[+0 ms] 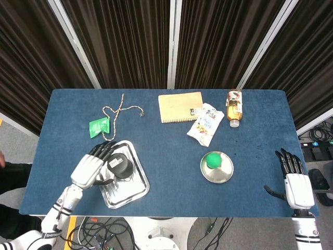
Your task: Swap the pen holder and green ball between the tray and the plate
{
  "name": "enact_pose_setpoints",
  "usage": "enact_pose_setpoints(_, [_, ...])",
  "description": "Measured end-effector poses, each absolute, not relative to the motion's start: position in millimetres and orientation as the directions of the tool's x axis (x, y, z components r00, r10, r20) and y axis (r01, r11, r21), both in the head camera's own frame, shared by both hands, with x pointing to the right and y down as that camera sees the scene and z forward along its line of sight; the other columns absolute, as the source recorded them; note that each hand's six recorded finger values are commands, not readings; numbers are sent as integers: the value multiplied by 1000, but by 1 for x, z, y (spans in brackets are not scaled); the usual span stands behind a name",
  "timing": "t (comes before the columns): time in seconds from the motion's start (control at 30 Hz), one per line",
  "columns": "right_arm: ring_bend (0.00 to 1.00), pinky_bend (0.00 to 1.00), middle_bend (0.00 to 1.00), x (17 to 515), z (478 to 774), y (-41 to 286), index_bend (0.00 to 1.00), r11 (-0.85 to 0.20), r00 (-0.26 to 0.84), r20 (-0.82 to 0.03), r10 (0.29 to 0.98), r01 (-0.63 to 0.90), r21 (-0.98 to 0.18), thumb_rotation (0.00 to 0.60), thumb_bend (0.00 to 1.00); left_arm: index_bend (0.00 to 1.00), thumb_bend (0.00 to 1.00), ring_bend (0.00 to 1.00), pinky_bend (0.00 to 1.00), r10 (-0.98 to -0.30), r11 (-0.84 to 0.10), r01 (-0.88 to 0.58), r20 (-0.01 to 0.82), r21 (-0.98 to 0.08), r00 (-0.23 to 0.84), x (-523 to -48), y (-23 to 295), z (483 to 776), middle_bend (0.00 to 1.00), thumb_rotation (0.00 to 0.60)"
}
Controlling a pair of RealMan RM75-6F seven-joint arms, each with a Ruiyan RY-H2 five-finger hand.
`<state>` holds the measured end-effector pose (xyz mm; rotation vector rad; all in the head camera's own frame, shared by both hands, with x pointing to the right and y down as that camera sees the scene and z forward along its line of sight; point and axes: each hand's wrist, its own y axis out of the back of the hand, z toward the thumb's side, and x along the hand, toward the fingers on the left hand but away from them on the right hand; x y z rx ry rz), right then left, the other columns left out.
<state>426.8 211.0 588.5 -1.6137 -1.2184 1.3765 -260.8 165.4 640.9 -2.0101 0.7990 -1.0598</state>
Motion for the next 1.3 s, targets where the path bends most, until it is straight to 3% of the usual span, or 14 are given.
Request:
enact_pose_setpoints(0.27, [0, 0, 0, 424, 585, 202, 0, -324, 8, -330, 944, 214, -921, 600, 0, 29, 43, 0, 128, -694, -621, -109, 480, -776, 536, -241, 164, 657, 26, 600])
enact_pose_setpoints(0.53, [0, 0, 0, 424, 589, 202, 0, -334, 1, -342, 940, 217, -917, 600, 0, 30, 42, 0, 128, -666, -644, -73, 512, -761, 542, -238, 155, 667, 26, 600])
enact_pose_setpoints(0.7, [0, 0, 0, 424, 590, 203, 0, -337, 1, -345, 939, 217, -916, 600, 0, 68, 94, 0, 138, -649, -659, -53, 533, -750, 542, -238, 150, 671, 93, 600])
enact_pose_setpoints(1.1, [0, 0, 0, 429, 591, 204, 0, -334, -15, -346, 938, 223, -916, 600, 0, 349, 205, 237, 500, -657, -654, -21, 554, -756, 511, -240, 136, 677, 324, 600])
enact_pose_setpoints(1.3, [0, 0, 0, 432, 592, 205, 0, -333, -23, -347, 938, 225, -916, 600, 0, 367, 205, 281, 570, -665, -640, -32, 533, -768, 523, -235, 133, 675, 368, 600])
